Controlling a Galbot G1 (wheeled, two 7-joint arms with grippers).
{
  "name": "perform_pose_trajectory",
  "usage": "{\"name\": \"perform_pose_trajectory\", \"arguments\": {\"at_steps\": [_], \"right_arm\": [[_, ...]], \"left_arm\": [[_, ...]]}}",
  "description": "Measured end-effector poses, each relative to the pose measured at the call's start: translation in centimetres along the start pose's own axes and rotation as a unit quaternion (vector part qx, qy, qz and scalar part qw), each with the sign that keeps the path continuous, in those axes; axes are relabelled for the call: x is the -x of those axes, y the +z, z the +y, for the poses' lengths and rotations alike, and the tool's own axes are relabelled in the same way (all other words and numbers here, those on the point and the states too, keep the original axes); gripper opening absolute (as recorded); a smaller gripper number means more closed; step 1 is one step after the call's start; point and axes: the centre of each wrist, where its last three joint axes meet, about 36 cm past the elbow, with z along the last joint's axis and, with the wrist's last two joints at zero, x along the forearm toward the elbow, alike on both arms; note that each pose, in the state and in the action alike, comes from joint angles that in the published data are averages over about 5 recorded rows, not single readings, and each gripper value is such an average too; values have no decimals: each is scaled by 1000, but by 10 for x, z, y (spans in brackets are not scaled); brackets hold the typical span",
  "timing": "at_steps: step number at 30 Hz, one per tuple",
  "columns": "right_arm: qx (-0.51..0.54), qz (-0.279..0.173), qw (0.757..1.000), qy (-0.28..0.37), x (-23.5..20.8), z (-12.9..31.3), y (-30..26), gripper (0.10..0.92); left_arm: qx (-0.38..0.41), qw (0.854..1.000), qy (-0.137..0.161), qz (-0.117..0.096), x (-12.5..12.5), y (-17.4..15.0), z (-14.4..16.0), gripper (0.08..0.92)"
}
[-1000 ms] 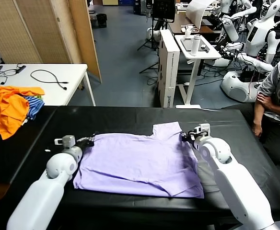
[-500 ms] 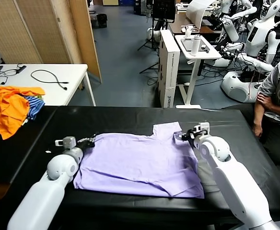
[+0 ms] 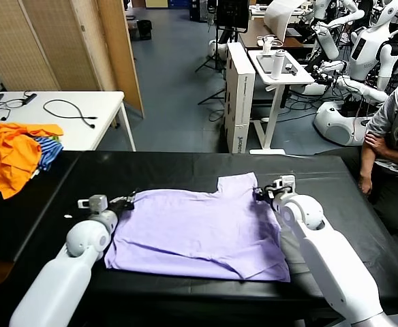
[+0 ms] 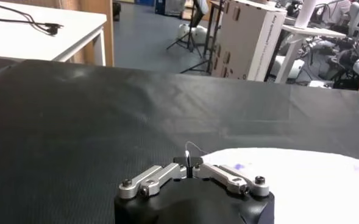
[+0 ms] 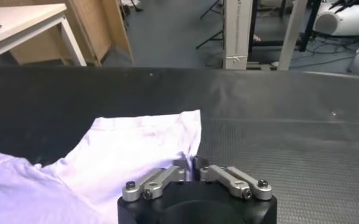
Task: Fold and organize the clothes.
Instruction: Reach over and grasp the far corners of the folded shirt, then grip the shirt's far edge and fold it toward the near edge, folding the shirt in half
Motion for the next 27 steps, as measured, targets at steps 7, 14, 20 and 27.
{"name": "perform_pose_trajectory", "arguments": {"at_steps": [7,14,20,27], "right_arm": [[3,-17,1000,-6,-18,-4,-2,140],[6,-25,1000,-14,-37,-6,2,140],[-1,-28,999,-20,-58,-1,3,140],[-15,-36,999,-32,-91,8,6,140]], "left_arm": [[0,1000,2,-10,-17,-5,4,154],[6,999,8,-35,-41,-16,4,154],[12,998,12,-53,-59,-23,2,154],[13,997,18,-72,-85,-18,-4,154]]}}
